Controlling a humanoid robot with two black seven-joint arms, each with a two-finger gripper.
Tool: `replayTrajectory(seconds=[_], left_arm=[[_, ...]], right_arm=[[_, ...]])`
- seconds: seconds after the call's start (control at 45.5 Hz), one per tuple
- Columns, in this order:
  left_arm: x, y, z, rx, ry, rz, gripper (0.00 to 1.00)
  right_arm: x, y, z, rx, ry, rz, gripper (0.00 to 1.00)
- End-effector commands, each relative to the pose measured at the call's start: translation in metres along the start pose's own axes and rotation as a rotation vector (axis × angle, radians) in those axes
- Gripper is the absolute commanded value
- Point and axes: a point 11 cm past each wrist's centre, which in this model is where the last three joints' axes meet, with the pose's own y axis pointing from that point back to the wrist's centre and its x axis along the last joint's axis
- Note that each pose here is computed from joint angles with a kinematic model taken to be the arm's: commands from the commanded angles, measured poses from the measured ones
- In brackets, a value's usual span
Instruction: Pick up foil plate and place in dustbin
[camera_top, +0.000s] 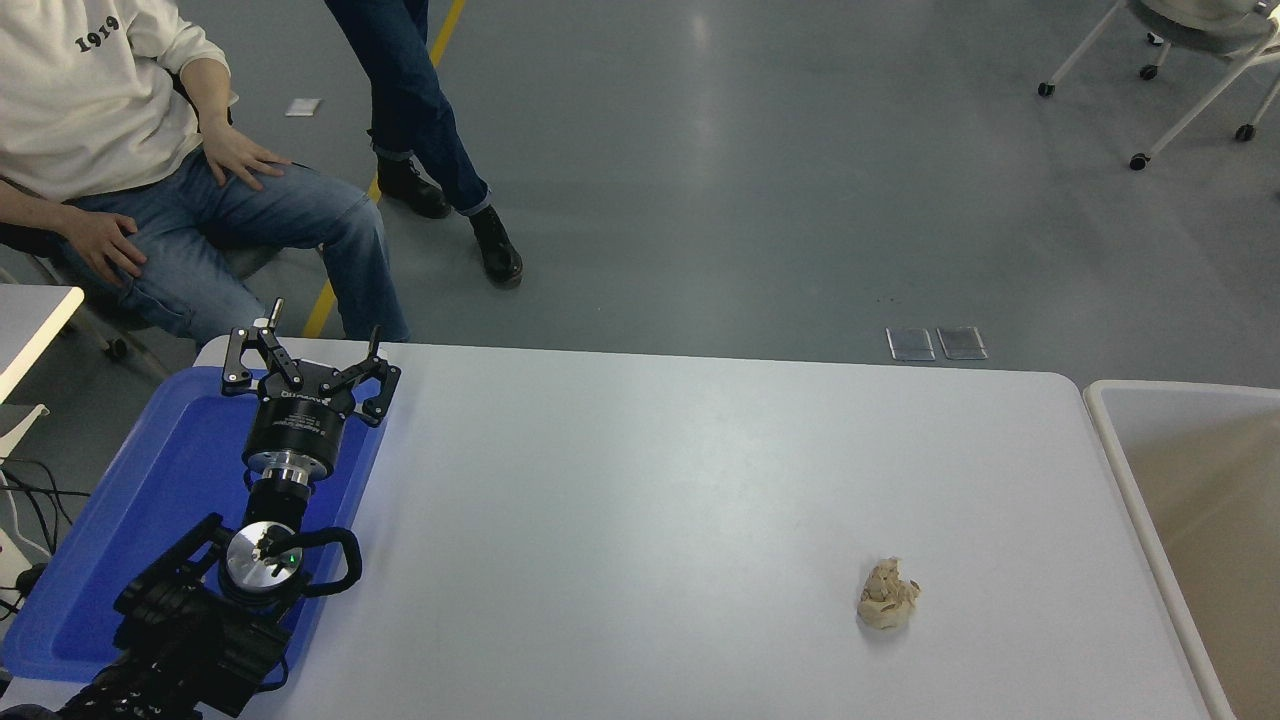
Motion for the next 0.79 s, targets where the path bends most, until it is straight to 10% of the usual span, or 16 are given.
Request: replayTrajectory(seconds=[0.0,0.769], left_arm=[[0.000,0.000,0.000,0.000,0.000,0.000,1.00],[0.000,0.000,0.000,0.000,0.000,0.000,1.00]], right_arm=[[-0.012,-0.046,-0.008,0.007,-0.020,0.064,0.00],[-0.042,-0.183,-0.040,-0.041,-0.095,0.367,0.00]])
